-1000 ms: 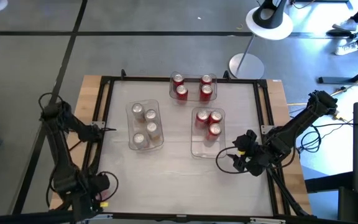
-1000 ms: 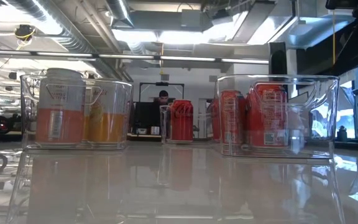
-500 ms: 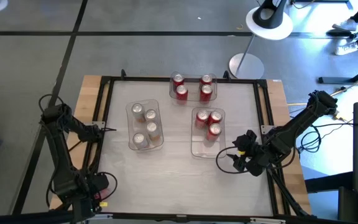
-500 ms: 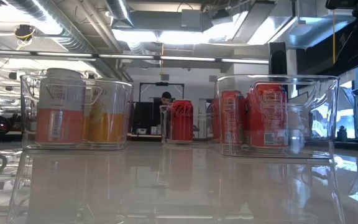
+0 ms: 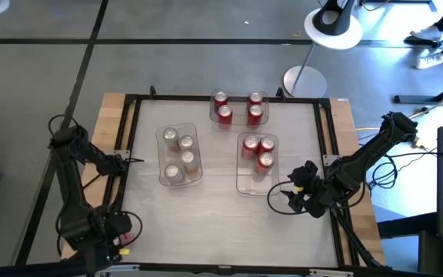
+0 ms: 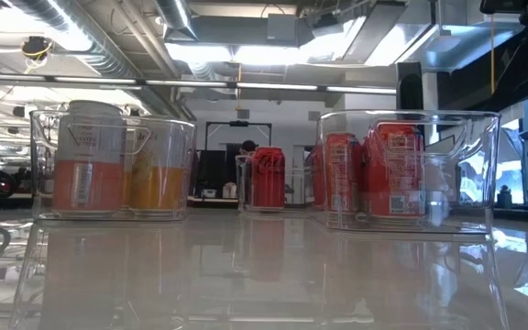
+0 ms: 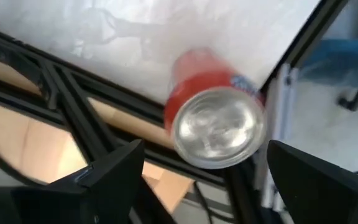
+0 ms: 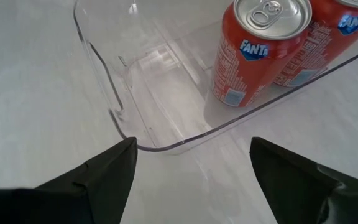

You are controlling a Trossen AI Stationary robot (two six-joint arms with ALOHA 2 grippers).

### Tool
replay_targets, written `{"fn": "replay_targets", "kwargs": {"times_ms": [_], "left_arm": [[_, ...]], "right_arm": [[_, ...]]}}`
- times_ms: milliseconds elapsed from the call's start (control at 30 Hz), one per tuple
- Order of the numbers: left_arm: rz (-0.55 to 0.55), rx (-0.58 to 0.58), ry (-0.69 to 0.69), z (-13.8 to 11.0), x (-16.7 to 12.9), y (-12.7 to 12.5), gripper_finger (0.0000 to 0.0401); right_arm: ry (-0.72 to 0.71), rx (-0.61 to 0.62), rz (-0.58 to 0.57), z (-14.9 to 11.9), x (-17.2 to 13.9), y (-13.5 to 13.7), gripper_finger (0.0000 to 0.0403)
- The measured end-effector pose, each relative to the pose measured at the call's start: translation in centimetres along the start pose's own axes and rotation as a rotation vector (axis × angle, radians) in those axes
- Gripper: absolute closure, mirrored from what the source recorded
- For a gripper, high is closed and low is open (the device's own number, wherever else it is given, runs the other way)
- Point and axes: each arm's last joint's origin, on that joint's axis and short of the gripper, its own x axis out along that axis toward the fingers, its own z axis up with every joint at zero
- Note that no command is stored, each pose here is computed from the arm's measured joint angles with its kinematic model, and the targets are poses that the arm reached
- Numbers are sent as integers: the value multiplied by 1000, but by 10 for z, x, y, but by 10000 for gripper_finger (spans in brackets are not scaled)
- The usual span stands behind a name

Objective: Sort soda cans
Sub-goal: Put the red soda can into the right transparent bin

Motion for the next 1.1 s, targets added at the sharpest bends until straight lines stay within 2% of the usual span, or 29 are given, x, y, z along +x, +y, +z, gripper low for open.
{"fn": "replay_targets", "kwargs": {"times_ms": [167,767,967,1100], "left_arm": [[-14,2,4,-8,10,0,75],[-69,7,-20,-4,51,4,76],[-79,-8,-59,7,50,2,113],[-86,-9,-73,19,48,0,114]], "right_arm": [[-3,4,7,0,0,1,94],[-31,-21,-1,1,0,1,94],[-32,-22,-1,1,0,1,94],[-25,-24,2,1,0,1,94]]}}
